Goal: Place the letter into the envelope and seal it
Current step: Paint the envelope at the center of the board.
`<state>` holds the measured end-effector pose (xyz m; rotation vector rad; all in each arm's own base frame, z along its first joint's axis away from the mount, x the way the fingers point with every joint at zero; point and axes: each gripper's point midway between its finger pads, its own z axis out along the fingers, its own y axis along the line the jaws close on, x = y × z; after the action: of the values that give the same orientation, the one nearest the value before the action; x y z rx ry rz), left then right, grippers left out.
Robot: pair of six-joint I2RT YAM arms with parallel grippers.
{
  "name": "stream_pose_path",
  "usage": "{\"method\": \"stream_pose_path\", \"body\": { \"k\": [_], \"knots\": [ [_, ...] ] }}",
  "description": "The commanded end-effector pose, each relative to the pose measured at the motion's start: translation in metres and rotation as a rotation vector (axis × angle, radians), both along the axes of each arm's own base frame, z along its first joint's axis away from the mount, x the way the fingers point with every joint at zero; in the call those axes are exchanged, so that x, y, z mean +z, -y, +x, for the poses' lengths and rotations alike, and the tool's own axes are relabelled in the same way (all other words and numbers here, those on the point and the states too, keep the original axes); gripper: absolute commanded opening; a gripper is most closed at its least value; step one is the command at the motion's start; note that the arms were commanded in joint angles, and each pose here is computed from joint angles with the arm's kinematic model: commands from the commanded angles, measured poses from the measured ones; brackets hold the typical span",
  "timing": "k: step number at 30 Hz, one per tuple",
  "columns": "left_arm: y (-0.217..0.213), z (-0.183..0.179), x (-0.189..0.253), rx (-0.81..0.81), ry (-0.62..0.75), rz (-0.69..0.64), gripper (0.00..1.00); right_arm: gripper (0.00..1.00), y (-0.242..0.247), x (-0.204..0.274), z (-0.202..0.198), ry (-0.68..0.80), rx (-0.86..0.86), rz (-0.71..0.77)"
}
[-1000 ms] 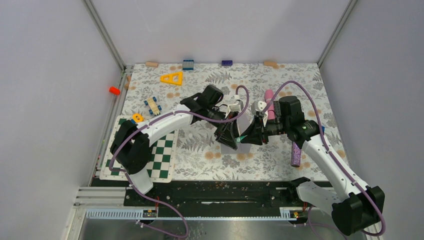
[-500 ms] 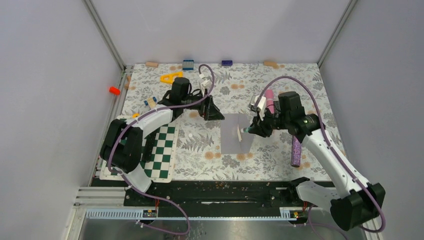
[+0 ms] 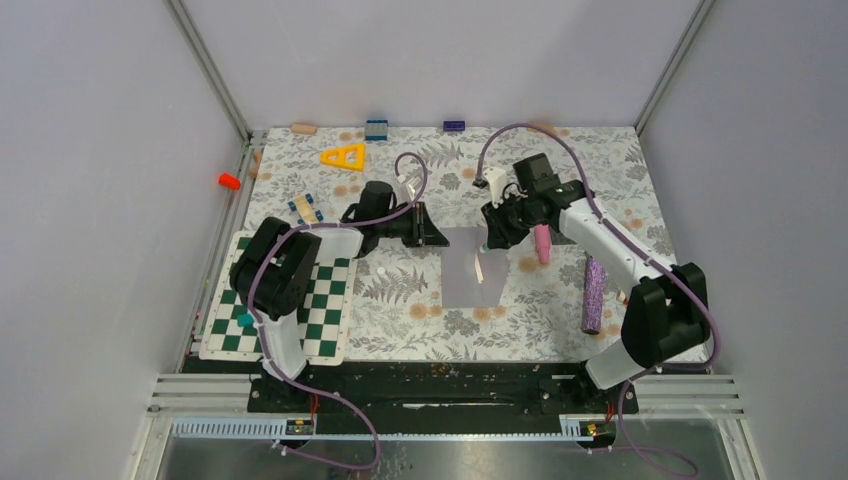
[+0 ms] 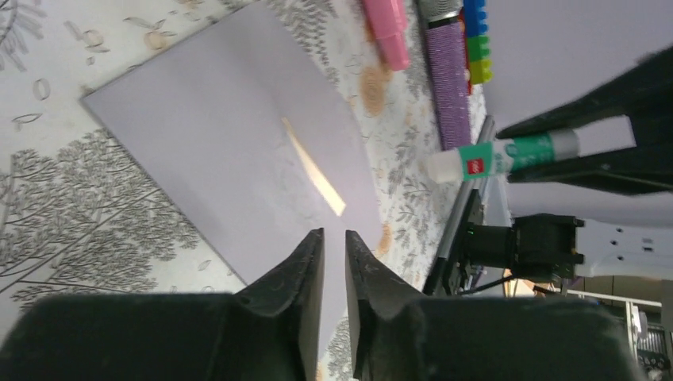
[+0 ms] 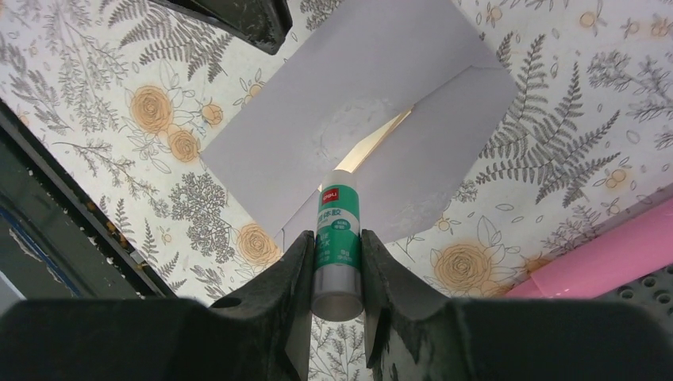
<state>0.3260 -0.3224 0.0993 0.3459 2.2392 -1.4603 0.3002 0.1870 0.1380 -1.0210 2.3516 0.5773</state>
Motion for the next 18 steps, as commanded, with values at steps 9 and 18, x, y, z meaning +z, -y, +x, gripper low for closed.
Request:
{"method": "stream_pose_path", "body": {
  "k": [9, 18],
  "knots": [
    [0.012, 0.017, -0.045, 0.112, -0.152, 0.079, 0.0, 0.0, -0.02, -0.029, 0.022, -0.152, -0.148, -0.167],
    [0.009, 0.017, -0.07, 0.135, -0.211, 0.147, 0.0, 0.0, -0.027, -0.058, 0.034, -0.182, -0.18, -0.268]
  ]
}}
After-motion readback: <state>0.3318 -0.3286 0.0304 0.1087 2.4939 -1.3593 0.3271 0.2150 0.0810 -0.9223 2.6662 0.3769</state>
